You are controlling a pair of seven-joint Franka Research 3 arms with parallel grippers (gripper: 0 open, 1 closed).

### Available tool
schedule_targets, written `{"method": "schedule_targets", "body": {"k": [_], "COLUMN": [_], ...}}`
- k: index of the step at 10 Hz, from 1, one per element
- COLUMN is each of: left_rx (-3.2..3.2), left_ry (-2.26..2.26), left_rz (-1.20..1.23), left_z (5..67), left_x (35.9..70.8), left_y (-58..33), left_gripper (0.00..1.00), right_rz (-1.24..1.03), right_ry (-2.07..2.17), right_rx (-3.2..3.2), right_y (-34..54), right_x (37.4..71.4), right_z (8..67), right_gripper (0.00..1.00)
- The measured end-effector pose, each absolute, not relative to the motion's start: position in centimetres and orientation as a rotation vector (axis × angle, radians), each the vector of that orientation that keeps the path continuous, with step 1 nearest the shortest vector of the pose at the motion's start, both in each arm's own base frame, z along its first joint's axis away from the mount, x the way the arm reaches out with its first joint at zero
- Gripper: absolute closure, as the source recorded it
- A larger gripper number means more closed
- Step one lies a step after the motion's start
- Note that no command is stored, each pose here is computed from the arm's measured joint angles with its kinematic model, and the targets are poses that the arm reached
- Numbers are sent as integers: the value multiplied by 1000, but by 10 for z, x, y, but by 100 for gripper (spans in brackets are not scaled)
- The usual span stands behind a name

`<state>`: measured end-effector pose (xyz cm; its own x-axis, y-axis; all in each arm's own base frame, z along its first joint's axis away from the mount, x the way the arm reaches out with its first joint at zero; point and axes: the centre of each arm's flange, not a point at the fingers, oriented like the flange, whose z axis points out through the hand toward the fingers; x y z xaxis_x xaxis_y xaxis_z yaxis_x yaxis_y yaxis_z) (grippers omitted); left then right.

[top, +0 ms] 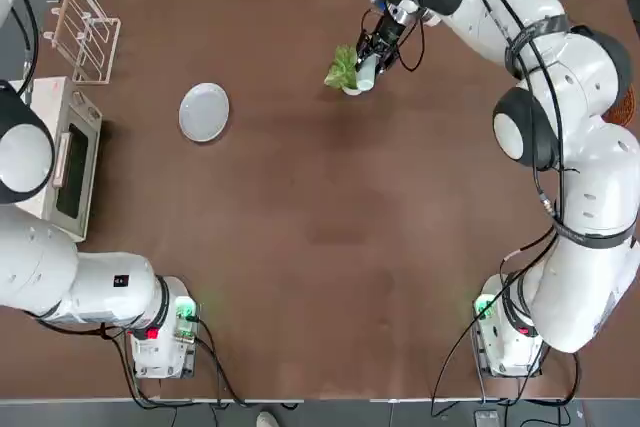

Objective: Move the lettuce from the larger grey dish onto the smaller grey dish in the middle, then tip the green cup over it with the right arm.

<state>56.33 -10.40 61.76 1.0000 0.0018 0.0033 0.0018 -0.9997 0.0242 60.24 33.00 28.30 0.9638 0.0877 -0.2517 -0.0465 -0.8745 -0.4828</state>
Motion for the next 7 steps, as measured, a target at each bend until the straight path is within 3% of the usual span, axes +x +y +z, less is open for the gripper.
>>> {"method": "schedule_targets", "body": {"k": [7], "left_rx": [3117], "left_ry": [3], "left_rz": [6], "left_z": [618], "left_x": [563], "left_y": [-104], "left_gripper": [0], "right_rz": [482], "right_ry": [116], "right_rx": [-2605], "right_y": [337], "right_x": [607], "right_z": [291], "right_gripper": [32]}}
